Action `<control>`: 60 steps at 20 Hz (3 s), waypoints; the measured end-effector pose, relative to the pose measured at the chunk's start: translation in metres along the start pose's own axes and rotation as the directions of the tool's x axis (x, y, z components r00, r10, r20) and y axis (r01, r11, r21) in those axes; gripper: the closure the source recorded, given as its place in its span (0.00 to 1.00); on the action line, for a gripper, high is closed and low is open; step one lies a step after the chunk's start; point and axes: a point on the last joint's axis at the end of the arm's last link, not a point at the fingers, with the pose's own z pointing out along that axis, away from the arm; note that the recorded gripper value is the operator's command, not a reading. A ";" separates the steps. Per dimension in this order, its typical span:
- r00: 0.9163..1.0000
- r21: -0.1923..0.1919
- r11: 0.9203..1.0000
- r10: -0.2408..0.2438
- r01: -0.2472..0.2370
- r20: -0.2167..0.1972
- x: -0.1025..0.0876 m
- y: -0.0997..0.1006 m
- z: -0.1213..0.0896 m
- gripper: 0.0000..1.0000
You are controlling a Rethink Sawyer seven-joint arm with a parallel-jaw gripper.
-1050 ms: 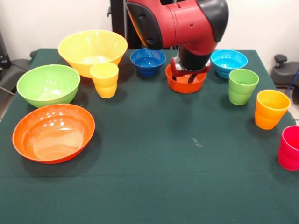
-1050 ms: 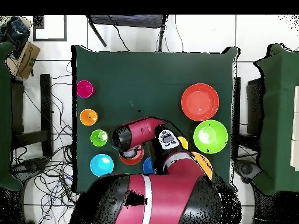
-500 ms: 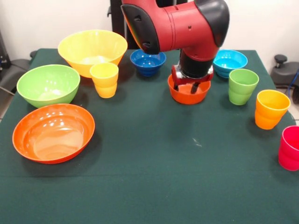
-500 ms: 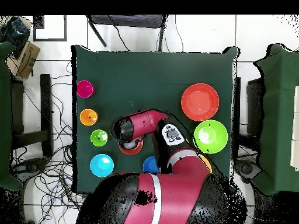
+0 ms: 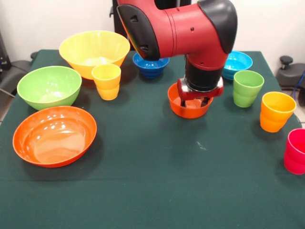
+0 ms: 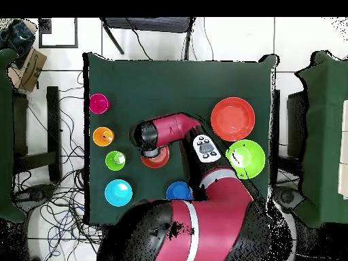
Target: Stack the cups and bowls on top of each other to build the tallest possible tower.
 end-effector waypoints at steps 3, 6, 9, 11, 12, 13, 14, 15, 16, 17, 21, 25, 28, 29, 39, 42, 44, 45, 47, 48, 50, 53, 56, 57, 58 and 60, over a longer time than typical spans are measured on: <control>1.000 0.002 1.000 0.000 0.000 0.022 -0.010 -0.001 -0.005 0.00; 0.999 0.005 1.000 -0.002 0.002 0.037 -0.016 -0.001 -0.009 0.00; 0.999 0.005 1.000 -0.004 0.004 0.048 -0.020 0.000 -0.014 0.00; 0.998 0.009 1.000 -0.008 0.007 0.058 -0.022 0.000 -0.019 0.00; 0.998 0.011 1.000 -0.009 0.008 0.062 -0.023 0.000 -0.022 0.00; 0.998 0.013 1.000 -0.010 0.009 0.066 -0.024 0.000 -0.024 0.00; 0.997 0.016 1.000 -0.011 0.010 0.073 -0.026 -0.001 -0.028 0.00; 0.997 0.017 1.000 -0.011 0.009 0.078 -0.027 -0.002 -0.031 0.00; 0.996 0.018 1.000 -0.011 0.009 0.083 -0.028 -0.002 -0.034 0.00; 0.996 0.018 1.000 -0.010 0.009 0.086 -0.029 -0.002 -0.036 0.00; 0.996 0.011 1.000 -0.004 0.003 0.094 -0.031 -0.006 -0.039 0.00; 0.996 0.000 1.000 0.013 -0.013 0.093 -0.031 -0.015 -0.037 0.00; 0.996 0.000 1.000 0.019 -0.019 0.091 -0.030 -0.023 -0.034 0.00; 0.996 0.001 1.000 0.019 -0.019 0.091 -0.030 -0.024 -0.034 0.00; 0.996 0.022 1.000 -0.006 0.004 0.088 -0.027 -0.031 -0.021 0.00; 0.995 0.028 0.999 -0.018 0.016 0.094 -0.028 -0.030 -0.021 0.00; 0.995 0.029 0.999 -0.021 0.018 0.101 -0.031 -0.030 -0.022 0.00; 0.994 0.029 0.999 -0.023 0.020 0.105 -0.033 -0.030 -0.023 0.00; 0.993 0.027 0.999 -0.023 0.020 0.114 -0.036 -0.030 -0.025 0.00; 0.993 0.025 0.999 -0.023 0.020 0.120 -0.039 -0.030 -0.026 0.00; 0.991 0.021 1.000 -0.021 0.019 0.129 -0.042 -0.031 -0.028 0.00; 0.990 0.010 1.000 -0.014 0.012 0.142 -0.047 -0.035 -0.032 0.00; 0.987 -0.002 1.000 0.001 -0.001 0.163 -0.057 -0.047 -0.036 0.00; 0.986 -0.006 1.000 0.006 -0.005 0.169 -0.059 -0.052 -0.037 0.00; 0.985 -0.008 1.000 0.007 -0.006 0.171 -0.060 -0.055 -0.036 0.00; 0.984 -0.012 1.000 0.010 -0.008 0.175 -0.063 -0.061 -0.035 0.00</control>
